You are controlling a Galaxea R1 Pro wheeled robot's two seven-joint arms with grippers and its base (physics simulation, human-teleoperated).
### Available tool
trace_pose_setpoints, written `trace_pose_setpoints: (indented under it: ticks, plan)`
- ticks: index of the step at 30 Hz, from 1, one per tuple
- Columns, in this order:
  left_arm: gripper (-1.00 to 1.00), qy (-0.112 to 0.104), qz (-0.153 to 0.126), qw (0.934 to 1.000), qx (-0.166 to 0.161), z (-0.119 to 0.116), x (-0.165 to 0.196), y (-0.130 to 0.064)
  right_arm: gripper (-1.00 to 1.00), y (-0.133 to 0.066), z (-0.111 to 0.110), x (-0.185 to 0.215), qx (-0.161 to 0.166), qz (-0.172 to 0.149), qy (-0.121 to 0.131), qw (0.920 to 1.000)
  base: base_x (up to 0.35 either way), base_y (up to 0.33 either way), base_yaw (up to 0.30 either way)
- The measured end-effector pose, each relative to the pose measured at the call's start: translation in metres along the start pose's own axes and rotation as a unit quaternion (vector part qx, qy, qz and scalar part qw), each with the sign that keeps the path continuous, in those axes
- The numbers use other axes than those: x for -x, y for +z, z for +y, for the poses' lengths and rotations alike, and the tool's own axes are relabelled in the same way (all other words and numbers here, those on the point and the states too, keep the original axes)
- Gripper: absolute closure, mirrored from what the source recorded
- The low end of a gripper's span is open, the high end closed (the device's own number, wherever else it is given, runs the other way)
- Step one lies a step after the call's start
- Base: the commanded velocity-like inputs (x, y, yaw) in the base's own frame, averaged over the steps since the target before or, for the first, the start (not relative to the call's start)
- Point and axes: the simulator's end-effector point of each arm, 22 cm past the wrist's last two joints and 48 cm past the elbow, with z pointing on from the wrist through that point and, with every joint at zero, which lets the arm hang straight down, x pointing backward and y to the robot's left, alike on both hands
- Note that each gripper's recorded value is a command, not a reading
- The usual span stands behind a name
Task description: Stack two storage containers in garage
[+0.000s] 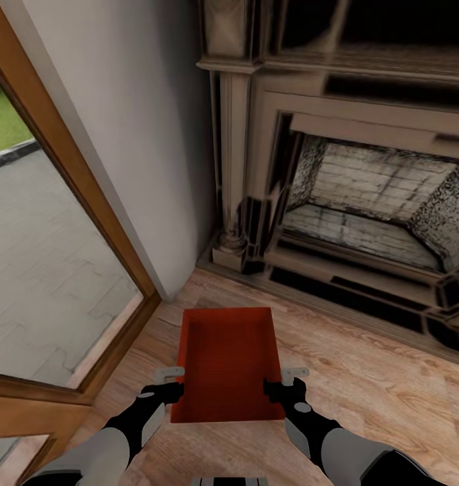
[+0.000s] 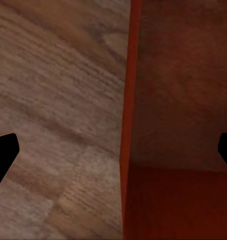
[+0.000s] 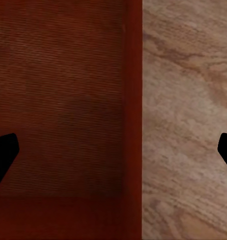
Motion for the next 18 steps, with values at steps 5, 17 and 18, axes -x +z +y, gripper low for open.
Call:
trace_pose_setpoints:
  ticks: [5,17,18]
  plan:
    - [-1.00,0.000,-0.002,1.0000,0.000,0.001,0.002,0.000,-1.00,0.000,0.000,0.000,0.000,0.001,0.000,1.0000,0.000,0.000,0.000]
    - [-1.00,0.000,-0.002,1.0000,0.001,0.001,0.002,0.000,-1.00,0.000,-0.018,-0.009,-0.012,0.009,-0.008,0.9999,0.000,0.000,0.000]
    - [-1.00,0.000,-0.002,1.0000,0.001,0.001,0.002,0.000,-1.00,0.000,-0.019,-0.009,-0.013,0.009,-0.009,0.9998,0.000,0.000,0.000]
